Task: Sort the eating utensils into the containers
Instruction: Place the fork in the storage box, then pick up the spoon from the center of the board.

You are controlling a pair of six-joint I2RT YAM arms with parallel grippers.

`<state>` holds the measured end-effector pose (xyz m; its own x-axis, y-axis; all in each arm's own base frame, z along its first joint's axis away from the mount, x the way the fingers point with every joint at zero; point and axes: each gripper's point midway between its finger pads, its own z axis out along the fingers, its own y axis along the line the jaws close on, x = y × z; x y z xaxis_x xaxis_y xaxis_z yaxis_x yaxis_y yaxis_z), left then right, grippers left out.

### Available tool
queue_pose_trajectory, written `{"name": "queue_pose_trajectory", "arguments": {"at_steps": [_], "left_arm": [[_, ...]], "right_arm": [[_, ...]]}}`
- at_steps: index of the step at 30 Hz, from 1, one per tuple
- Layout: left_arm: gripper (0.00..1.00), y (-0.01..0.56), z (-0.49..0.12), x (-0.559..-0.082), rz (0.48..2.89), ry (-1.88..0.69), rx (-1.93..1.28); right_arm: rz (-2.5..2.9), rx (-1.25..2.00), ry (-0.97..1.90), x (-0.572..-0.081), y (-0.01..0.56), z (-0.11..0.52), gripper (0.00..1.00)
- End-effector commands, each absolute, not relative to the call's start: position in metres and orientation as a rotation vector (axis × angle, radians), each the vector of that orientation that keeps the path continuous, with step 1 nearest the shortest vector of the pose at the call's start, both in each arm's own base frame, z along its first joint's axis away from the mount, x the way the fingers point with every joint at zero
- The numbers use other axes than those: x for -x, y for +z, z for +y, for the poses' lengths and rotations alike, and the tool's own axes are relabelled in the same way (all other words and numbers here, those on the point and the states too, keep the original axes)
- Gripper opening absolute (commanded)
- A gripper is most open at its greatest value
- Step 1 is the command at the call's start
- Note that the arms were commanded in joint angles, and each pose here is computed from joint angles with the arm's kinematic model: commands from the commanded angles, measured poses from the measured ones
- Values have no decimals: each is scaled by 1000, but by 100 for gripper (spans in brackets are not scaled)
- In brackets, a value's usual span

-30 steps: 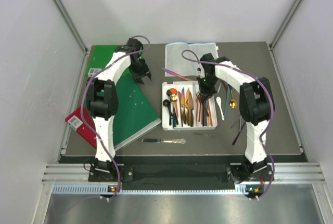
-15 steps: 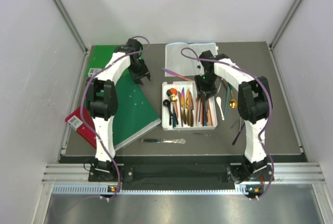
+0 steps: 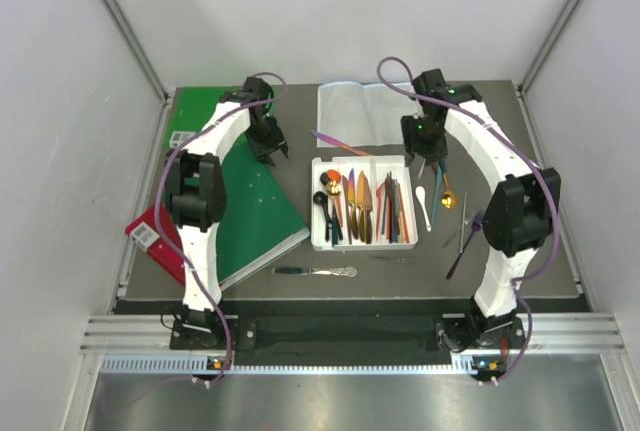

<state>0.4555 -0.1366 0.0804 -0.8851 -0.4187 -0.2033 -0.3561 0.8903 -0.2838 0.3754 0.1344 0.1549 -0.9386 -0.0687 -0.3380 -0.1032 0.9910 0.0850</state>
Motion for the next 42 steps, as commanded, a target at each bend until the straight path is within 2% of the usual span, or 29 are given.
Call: {"name": "queue_pose_trajectory", "arguments": {"at_steps": [1,14,33,37,38,41,42], "left_arm": [[50,114,-140,-471,2710,-417,561],[50,110,-141,-477,2715,-419,564],[50,105,-136,-468,2736,-377,583],[50,105,-136,-467,2739,-380,587],[50,105,-137,-467,2739,-382,587],[50,104,-136,-466,2743,-380,588],[50,104,-136,-465,2745,-381,588]], "right_arm": [[2848,6,-29,-384,119,87,51],[2973,155,73,-344,52,88,40],[3061,197,124,-334,10,94,40],[3091,193,112,-327,4,92,26],[3096,190,114,-325,3,92,17],[3114,188,122,-319,0,92,0],[3114,188,119,-318,0,92,0]]}}
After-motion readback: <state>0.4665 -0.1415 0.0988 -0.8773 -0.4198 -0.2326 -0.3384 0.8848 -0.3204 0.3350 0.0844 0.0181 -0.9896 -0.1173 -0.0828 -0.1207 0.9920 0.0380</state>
